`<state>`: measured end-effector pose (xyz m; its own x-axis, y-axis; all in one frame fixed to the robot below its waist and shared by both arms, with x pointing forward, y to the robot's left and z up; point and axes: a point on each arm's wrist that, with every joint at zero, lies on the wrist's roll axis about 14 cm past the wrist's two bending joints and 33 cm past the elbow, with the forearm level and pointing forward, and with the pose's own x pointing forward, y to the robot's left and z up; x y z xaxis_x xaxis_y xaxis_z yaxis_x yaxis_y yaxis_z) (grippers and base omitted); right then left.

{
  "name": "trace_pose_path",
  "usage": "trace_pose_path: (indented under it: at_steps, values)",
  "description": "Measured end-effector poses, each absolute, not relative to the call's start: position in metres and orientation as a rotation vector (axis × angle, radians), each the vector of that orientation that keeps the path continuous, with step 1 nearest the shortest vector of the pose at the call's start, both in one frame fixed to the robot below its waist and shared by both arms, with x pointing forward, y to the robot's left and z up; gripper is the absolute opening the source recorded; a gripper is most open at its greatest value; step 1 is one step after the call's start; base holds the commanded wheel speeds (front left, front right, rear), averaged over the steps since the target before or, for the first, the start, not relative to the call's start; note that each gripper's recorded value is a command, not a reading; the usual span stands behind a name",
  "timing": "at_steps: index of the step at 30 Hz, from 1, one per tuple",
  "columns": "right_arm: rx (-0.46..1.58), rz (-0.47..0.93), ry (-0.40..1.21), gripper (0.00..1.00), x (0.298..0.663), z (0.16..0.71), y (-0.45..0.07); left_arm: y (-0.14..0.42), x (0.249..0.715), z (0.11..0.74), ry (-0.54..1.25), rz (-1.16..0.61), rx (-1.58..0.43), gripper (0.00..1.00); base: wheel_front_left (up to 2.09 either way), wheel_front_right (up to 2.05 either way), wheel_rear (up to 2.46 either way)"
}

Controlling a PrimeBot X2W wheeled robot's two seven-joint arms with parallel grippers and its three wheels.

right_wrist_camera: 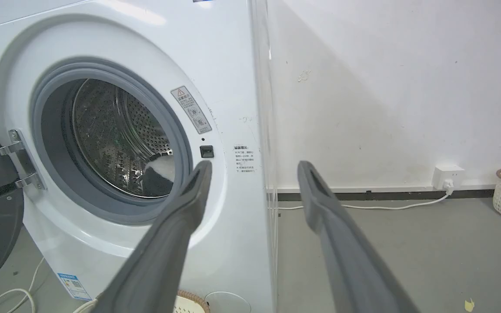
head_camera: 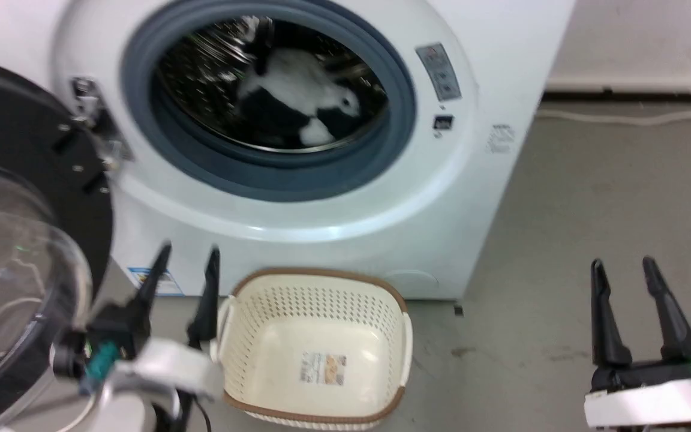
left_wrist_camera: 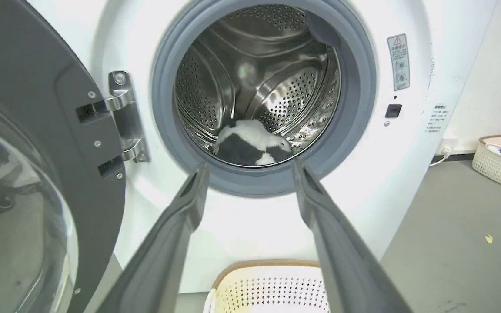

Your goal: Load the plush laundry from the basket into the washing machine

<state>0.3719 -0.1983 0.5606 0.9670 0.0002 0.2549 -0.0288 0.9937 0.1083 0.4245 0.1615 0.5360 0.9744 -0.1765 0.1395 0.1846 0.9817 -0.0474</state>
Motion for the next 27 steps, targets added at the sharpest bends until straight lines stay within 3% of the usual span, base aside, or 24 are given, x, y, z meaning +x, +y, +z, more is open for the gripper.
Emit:
trace_pose_path:
  at_steps: [9,22,23,27]
  values:
    - [0.099,0.085,-0.23,1.0,0.361,0.553,-0.175,0.181,0.365,0.517,-0.099,-0.061,-0.05,1.0,0.0,0.0,0.0]
    - [0.098,0.104,-0.196,1.0,0.358,0.543,-0.168,0.179,0.352,0.52,-0.12,-0.045,-0.023,1.0,0.0,0.0,0.0]
    - [0.098,0.104,-0.194,0.0,0.358,0.542,-0.168,0.18,0.351,0.52,-0.118,-0.039,-0.027,0.0,0.0,0.0,0.0]
    - [0.098,0.105,-0.194,0.0,0.359,0.542,-0.168,0.18,0.351,0.519,-0.116,-0.038,-0.03,0.0,0.0,0.0,0.0]
